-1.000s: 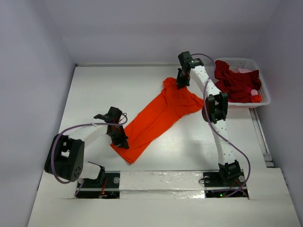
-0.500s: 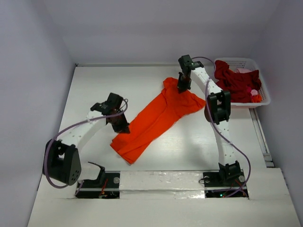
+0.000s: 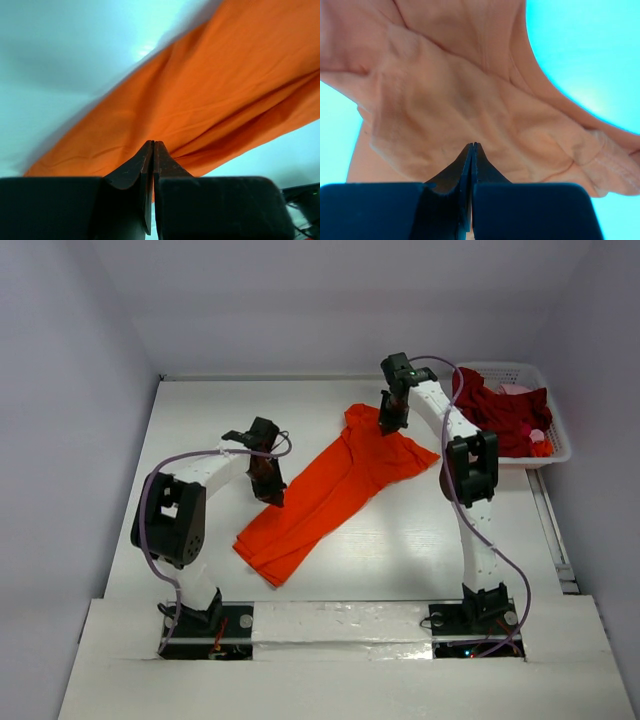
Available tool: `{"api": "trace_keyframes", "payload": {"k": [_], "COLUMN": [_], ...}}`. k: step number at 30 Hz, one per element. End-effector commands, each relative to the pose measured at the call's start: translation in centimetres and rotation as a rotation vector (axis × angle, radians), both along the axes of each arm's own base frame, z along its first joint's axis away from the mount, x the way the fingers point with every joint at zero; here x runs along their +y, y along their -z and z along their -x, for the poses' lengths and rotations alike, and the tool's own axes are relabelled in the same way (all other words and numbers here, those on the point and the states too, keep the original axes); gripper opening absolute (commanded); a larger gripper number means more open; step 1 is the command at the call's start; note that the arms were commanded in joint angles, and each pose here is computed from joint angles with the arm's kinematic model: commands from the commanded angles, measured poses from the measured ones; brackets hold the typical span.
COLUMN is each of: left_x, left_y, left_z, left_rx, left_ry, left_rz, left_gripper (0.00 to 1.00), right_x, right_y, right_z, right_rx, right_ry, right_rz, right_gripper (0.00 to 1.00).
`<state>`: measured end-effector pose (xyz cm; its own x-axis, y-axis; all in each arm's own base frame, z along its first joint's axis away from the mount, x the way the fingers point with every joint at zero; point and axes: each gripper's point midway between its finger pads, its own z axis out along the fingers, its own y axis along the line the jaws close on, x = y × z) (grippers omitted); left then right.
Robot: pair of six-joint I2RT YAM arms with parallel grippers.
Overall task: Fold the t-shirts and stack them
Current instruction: Rotate the tshirt 90 degrees
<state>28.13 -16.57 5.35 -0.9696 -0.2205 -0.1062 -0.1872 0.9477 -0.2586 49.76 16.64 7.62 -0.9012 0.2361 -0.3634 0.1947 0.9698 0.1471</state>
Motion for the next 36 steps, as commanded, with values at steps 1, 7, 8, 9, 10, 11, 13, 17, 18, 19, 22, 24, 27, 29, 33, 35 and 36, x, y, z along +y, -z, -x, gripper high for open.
{"api": "trace_keyframes", "payload": {"k": [1, 7, 8, 9, 10, 11, 13, 17, 18, 19, 22, 24, 27, 29, 33, 35, 36], "left_x": [1.6, 2.5, 2.4, 2.5, 2.7, 2.6, 2.8, 2.9, 2.8, 2.8, 1.7, 1.2, 0.1, -0.3, -1.1, -1.2, -1.1], "left_y": [0.7, 3.0, 3.5, 3.8, 4.4, 4.6, 5.0, 5.4, 5.4, 5.7, 6.0, 6.1, 6.1, 6.1, 5.9, 6.1, 6.4], "left_z": [3.3, 7.2, 7.6, 8.1, 8.9, 9.0, 9.6, 10.8, 11.0, 11.8, 13.6, 14.5, 16.4, 17.8, 20.0, 20.9, 21.1], "left_rx": [0.062, 0.149, 0.159, 0.171, 0.193, 0.191, 0.201, 0.223, 0.223, 0.239, 0.263, 0.277, 0.303, 0.328, 0.354, 0.374, 0.387], "left_ry": [0.063, 0.063, 0.064, 0.063, 0.058, 0.055, 0.052, 0.055, 0.052, 0.057, 0.084, 0.1, 0.137, 0.145, 0.176, 0.199, 0.204], "left_rz": [-0.048, -0.042, -0.029, -0.027, -0.031, -0.023, -0.02, -0.02, -0.013, -0.014, 0.011, 0.018, 0.032, 0.045, 0.079, 0.083, 0.079], "left_gripper": [0.0, 0.0, 0.0, 0.0, 0.0, 0.0, 0.0, 0.0, 0.0, 0.0, 0.0, 0.0, 0.0, 0.0, 0.0, 0.0, 0.0], "right_x": [0.1, -0.1, -0.1, 0.0, 0.0, 0.1, 0.2, 0.6, 0.7, 0.8, 1.1, 1.7, 1.7, 1.9, 2.2, 2.2, 2.2], "right_y": [-1.4, -1.0, -0.9, -0.5, -0.3, -0.2, 0.2, -0.1, -0.2, -0.3, -0.1, -0.1, -0.3, -0.6, -1.1, -1.1, -1.1], "right_z": [-1.2, -1.8, -1.9, -2.1, -1.9, -1.9, -1.7, -2.1, -2.3, -2.3, -2.6, -2.6, -2.7, -2.9, -3.2, -3.2, -3.2], "right_rx": [-0.042, -0.023, -0.019, -0.014, -0.006, -0.002, 0.007, -0.008, -0.013, -0.012, -0.011, -0.015, -0.022, -0.035, -0.05, -0.051, -0.052], "right_ry": [-0.017, -0.016, -0.015, -0.018, -0.019, -0.019, -0.016, -0.014, -0.015, -0.017, -0.019, -0.029, -0.03, -0.03, -0.031, -0.03, -0.029], "right_rz": [0.021, 0.046, 0.05, 0.049, 0.049, 0.045, 0.039, 0.02, 0.014, 0.011, -0.003, -0.006, -0.01, -0.017, -0.033, -0.035, -0.033], "right_gripper": [0.0, 0.0, 0.0, 0.0, 0.0, 0.0, 0.0, 0.0, 0.0, 0.0, 0.0, 0.0, 0.0, 0.0, 0.0, 0.0, 0.0]}}
